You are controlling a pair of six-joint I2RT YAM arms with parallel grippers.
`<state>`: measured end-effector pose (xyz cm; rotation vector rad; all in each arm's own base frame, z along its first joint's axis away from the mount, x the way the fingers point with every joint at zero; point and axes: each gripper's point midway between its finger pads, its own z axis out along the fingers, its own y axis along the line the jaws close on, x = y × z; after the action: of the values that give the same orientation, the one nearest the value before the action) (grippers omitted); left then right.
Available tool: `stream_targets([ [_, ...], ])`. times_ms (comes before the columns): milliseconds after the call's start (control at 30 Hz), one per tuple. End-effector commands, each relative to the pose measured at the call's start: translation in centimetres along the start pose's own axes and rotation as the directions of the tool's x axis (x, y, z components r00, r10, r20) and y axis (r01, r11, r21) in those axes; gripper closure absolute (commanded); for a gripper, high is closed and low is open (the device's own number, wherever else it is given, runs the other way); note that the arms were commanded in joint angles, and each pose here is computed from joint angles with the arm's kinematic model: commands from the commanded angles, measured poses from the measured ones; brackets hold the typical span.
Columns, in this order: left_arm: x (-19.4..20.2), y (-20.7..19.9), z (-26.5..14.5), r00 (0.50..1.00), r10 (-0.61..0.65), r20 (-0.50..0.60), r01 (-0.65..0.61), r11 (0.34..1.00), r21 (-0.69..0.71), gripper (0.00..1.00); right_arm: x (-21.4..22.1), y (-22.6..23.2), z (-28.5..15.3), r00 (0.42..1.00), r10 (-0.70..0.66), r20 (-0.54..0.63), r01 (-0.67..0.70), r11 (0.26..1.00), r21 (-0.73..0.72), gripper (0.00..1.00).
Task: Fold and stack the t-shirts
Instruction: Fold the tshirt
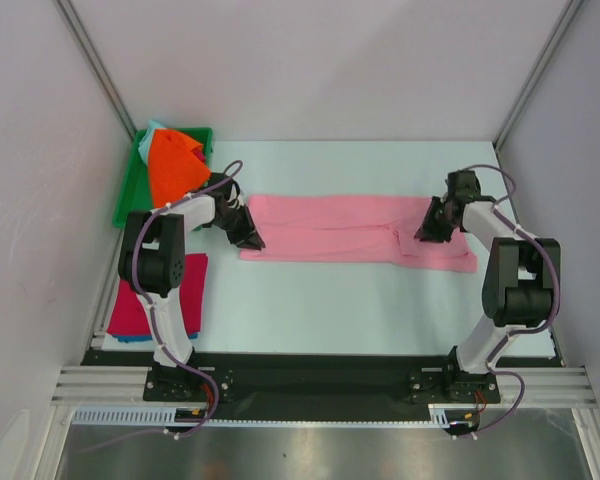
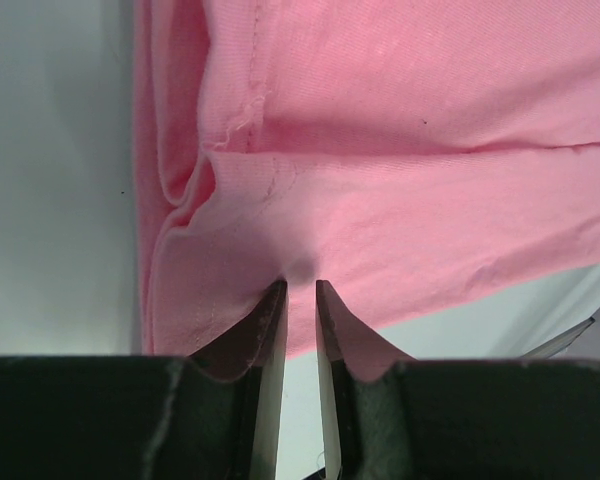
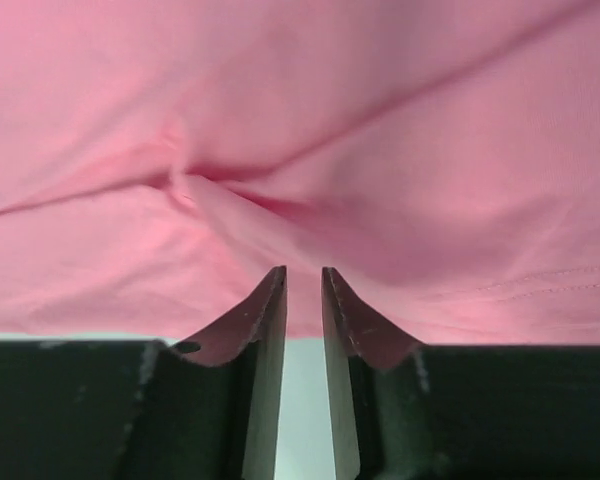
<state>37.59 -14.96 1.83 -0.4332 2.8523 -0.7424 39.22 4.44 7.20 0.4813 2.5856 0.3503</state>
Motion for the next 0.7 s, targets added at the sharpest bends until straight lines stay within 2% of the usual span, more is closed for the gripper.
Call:
stream_targets([
  [0,-0.6,-0.5,-0.4,0.999,0.015,0.041,-0.017,0.999,0.029,0.77,1.4,2.6,-1.2,0.995,0.08,-0.064,-0.092,0.969,-0.231,0.72],
  [100,-0.4,-0.7,-0.5,0.999,0.02,0.042,-0.021,0.999,0.033,0.77,2.1,1.8,-0.9,0.993,0.08,-0.087,-0.096,0.974,-0.207,0.66],
  [200,-0.1,-0.6,-0.4,0.999,0.016,0.039,-0.017,0.999,0.034,0.77,3.4,1.7,-0.5,0.994,-0.006,-0.11,-0.011,0.988,-0.152,0.63],
  [433,0.2,-0.8,-0.1,0.999,0.012,0.032,-0.013,0.999,0.04,0.77,4.1,1.9,0.2,0.983,-0.16,-0.091,0.162,0.987,0.011,0.63],
  [500,0.3,-0.8,-0.1,0.999,0.011,0.031,-0.012,0.999,0.043,0.78,4.3,1.8,0.9,0.967,-0.236,-0.098,0.244,0.967,0.079,0.63],
  [667,0.4,-0.7,-0.1,1.0,0.013,0.028,-0.014,0.999,0.039,0.78,3.0,1.7,1.1,0.946,-0.313,-0.081,0.323,0.923,0.21,0.65],
])
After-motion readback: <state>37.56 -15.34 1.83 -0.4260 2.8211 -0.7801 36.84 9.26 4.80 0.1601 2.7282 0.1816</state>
